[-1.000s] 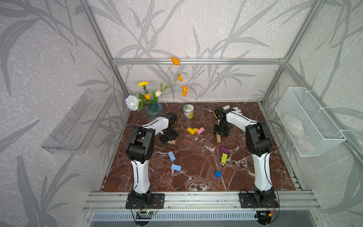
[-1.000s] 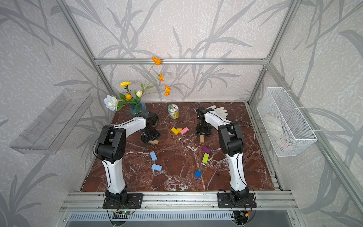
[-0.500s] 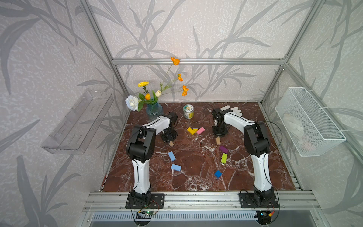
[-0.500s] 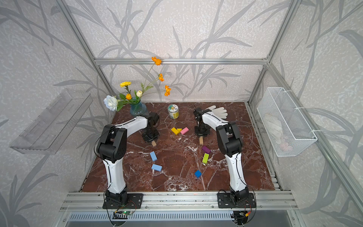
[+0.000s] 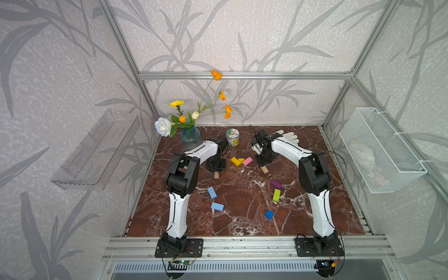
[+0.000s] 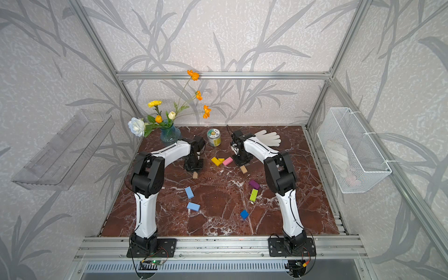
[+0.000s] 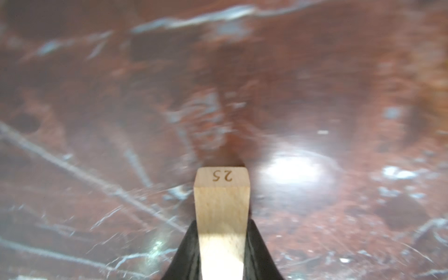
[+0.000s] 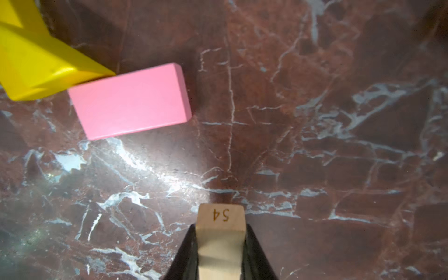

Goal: Assemble a heart with building blocks
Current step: Assemble the building block at the center of the board.

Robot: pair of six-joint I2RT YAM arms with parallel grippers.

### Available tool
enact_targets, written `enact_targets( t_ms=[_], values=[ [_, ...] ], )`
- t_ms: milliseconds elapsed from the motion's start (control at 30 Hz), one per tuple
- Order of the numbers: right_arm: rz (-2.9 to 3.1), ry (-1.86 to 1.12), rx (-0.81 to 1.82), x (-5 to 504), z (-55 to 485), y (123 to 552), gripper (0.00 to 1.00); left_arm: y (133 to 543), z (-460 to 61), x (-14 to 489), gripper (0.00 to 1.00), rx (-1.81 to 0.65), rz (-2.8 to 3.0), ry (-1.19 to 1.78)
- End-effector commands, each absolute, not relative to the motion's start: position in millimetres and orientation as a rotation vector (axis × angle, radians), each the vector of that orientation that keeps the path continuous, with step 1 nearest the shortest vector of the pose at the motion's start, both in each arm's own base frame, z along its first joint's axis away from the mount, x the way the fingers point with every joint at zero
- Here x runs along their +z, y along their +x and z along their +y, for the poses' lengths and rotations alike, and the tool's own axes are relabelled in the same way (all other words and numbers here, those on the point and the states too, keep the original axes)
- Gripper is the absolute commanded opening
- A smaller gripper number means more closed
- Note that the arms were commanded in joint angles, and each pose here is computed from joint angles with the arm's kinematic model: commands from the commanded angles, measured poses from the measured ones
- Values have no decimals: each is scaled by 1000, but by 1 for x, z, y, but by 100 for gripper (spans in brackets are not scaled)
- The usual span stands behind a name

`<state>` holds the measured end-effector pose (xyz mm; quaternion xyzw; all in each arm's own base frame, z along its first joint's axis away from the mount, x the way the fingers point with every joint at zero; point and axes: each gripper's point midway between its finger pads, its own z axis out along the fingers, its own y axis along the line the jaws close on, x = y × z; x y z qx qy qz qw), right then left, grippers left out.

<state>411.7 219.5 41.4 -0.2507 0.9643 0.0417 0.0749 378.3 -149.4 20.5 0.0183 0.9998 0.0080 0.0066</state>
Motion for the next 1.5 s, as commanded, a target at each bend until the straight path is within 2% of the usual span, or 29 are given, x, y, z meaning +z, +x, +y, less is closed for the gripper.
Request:
enact_targets(
  t_ms=[0,233,467,600,700,767,800,1000,1200,1467],
  values=[
    [2859,-843,173,53,230,407,1,378,-165,22,22,-27,3152,238],
    [2854,-937,139,46,236,400,1,384,-172,21,22,-1,3156,386],
    [2886,-945,111,37,237,398,6,387,-169,17,24,45,3161,453],
    [2913,-919,74,31,235,402,17,387,-170,15,27,51,3165,469],
    [2933,-902,49,28,233,403,30,387,-169,15,36,60,3163,471],
    [2936,-890,30,28,231,403,37,388,-170,17,50,63,3156,473],
    [2936,-883,26,29,230,403,37,388,-169,17,53,66,3157,469],
    [2919,-812,17,36,226,402,46,391,-166,27,60,86,3119,443],
    [2941,-778,10,36,218,390,47,390,-166,39,60,62,3090,400],
    [2971,-739,55,30,218,378,47,379,-163,26,56,61,3122,373]
  ],
)
